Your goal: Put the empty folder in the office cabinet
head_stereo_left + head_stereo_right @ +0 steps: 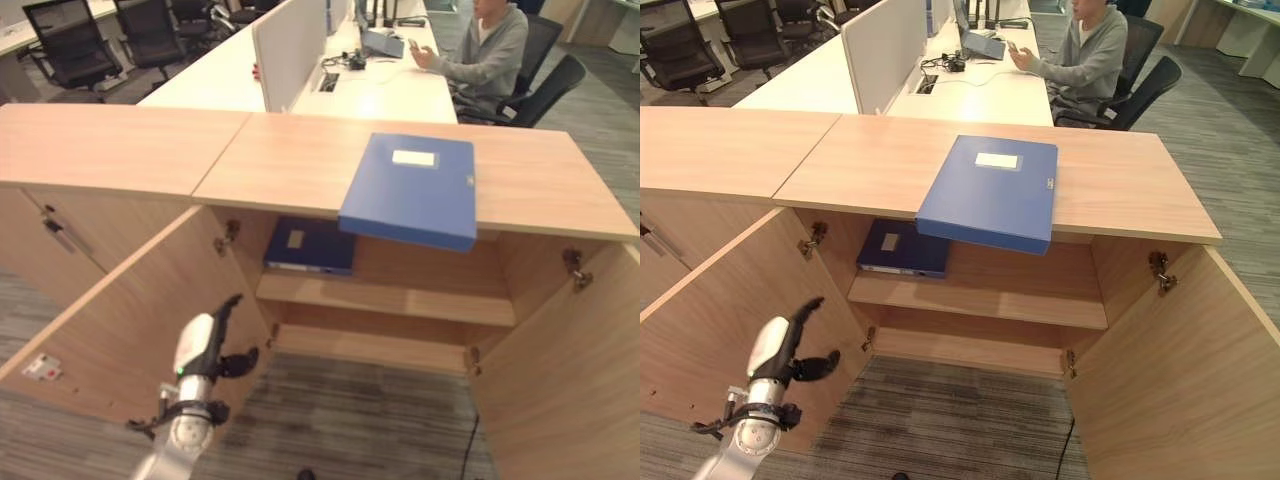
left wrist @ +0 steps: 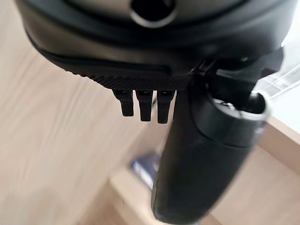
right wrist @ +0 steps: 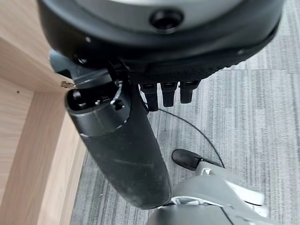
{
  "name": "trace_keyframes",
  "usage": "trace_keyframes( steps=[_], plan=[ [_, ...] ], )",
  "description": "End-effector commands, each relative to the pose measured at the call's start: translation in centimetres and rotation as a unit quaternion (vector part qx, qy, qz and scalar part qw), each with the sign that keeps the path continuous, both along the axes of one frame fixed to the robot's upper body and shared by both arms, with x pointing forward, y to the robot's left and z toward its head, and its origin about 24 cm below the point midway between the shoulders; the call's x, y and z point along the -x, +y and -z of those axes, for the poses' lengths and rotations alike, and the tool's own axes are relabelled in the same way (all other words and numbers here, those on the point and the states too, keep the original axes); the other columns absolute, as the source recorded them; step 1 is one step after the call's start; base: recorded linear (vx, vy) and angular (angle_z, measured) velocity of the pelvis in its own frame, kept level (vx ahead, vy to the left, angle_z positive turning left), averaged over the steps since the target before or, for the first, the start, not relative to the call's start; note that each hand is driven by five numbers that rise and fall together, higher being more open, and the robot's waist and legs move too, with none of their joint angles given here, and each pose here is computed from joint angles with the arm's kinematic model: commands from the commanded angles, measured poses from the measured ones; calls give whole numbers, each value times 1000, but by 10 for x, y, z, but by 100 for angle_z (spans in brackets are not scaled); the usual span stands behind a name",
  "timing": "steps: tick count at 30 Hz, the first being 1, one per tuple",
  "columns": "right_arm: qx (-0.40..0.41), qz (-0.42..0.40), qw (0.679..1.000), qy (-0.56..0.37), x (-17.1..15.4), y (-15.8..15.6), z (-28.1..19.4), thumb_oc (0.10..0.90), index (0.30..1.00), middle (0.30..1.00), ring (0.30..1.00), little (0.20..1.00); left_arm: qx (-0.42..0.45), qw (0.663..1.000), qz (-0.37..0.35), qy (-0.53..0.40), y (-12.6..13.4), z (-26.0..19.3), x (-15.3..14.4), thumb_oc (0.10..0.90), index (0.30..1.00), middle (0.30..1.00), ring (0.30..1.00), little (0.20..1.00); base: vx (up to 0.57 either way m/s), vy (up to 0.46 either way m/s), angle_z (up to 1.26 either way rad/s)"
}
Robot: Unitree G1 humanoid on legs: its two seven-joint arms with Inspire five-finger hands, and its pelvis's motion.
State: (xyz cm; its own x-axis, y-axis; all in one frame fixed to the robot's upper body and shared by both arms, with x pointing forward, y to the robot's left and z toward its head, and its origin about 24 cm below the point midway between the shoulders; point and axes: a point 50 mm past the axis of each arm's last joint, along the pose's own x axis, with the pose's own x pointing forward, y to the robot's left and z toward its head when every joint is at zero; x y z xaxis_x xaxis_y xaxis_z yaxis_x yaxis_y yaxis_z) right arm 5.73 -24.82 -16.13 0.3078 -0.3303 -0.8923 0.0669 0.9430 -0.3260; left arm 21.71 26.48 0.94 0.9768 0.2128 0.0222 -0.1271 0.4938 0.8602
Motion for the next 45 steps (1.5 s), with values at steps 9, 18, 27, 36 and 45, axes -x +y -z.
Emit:
trace_keyframes(
  steps=[9, 18, 27, 36, 45],
  plan=[
    [31, -29, 999, -2, -13, -17, -6, 800, 900, 900, 900, 900, -241, 933, 68, -257, -1, -133, -41, 800, 900, 900, 900, 900, -20, -74, -3],
    [32, -50, 998, -3, -18, -18, -7, 800, 900, 900, 900, 900, -320, 879, 156, -316, -33, -180, -56, 800, 900, 900, 900, 900, -11, -28, -5],
    [49, -54, 997, 23, -9, -26, -7, 800, 900, 900, 900, 900, -319, 845, 218, -369, -73, -210, -73, 800, 900, 900, 900, 900, 2, -15, -5],
    [59, -47, 997, 33, -6, -30, -8, 800, 900, 900, 900, 900, -288, 829, 260, -402, -107, -225, -83, 800, 900, 900, 900, 900, -1, -11, -4],
    [59, -43, 997, 25, -11, -29, -8, 800, 900, 900, 900, 900, -263, 832, 274, -404, -133, -231, -102, 800, 900, 900, 900, 900, 0, 0, 0]
  ],
)
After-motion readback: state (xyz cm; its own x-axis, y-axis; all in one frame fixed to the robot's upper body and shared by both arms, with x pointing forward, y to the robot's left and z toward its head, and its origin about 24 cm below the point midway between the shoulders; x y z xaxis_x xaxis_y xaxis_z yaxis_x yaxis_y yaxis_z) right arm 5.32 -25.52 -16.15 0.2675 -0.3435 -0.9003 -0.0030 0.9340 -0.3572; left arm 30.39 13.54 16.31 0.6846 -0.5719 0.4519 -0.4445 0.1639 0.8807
